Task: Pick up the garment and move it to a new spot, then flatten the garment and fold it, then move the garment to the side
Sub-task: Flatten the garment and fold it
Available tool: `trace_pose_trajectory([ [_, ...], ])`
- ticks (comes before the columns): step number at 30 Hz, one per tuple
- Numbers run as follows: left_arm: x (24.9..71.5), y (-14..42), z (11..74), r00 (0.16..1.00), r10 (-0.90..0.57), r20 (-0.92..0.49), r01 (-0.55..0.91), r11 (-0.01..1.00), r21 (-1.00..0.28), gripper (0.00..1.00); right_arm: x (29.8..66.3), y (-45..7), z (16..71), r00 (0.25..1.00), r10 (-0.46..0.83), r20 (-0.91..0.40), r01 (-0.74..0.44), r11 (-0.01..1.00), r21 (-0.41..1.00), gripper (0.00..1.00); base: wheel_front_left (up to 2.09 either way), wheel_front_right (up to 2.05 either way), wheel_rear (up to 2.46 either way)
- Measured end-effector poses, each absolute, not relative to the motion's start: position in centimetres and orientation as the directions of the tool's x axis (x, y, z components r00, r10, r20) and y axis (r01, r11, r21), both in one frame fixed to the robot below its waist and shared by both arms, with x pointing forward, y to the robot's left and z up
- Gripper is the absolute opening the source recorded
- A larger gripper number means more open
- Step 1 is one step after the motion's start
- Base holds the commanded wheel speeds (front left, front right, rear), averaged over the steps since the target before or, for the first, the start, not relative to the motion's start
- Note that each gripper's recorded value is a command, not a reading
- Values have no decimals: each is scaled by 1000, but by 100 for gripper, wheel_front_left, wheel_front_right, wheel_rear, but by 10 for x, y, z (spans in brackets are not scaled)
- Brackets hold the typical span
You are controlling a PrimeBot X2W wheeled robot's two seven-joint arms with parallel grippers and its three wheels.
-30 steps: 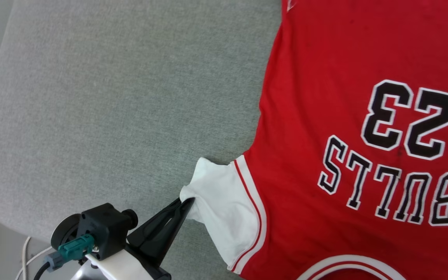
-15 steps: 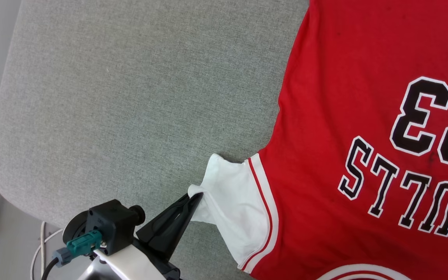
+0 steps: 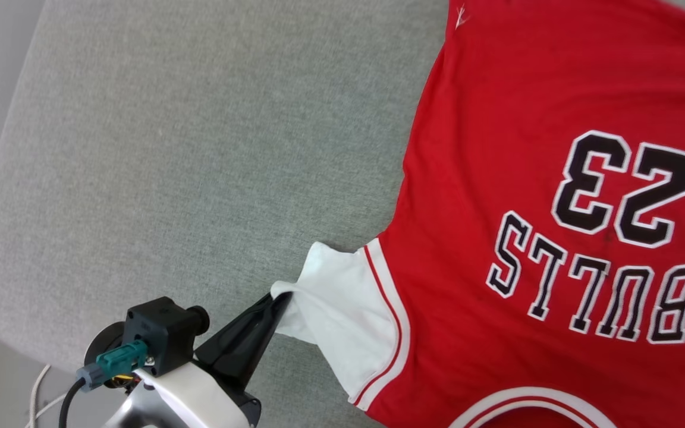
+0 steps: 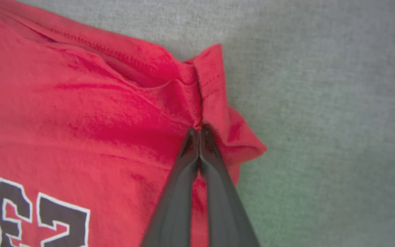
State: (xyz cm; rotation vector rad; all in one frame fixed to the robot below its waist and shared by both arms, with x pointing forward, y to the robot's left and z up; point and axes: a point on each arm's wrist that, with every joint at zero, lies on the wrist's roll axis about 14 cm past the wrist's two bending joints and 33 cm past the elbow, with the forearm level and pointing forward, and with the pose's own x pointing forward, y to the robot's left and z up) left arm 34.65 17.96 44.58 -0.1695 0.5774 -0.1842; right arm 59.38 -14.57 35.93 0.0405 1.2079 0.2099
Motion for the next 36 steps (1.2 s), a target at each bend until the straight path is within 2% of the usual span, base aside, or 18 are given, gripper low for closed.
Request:
trace_pose_trajectory([
  [11,329,181,450,838,-225,-498,134,968,-211,0,498,-188,382,311,163,-936,-131,983,127,0,0,0,0],
  [25,323,157,481,891,-286,-353,199,944,-262,0,375,-224,427,431,199,-880,-73,980,185,0,0,0,0],
  [31,317,142,486,891,-321,-322,236,932,-276,0,329,-233,426,452,196,-870,-15,977,213,0,0,0,0],
  [36,316,139,489,893,-328,-308,245,929,-278,0,305,-234,415,432,198,-880,25,972,232,0,0,0,0],
])
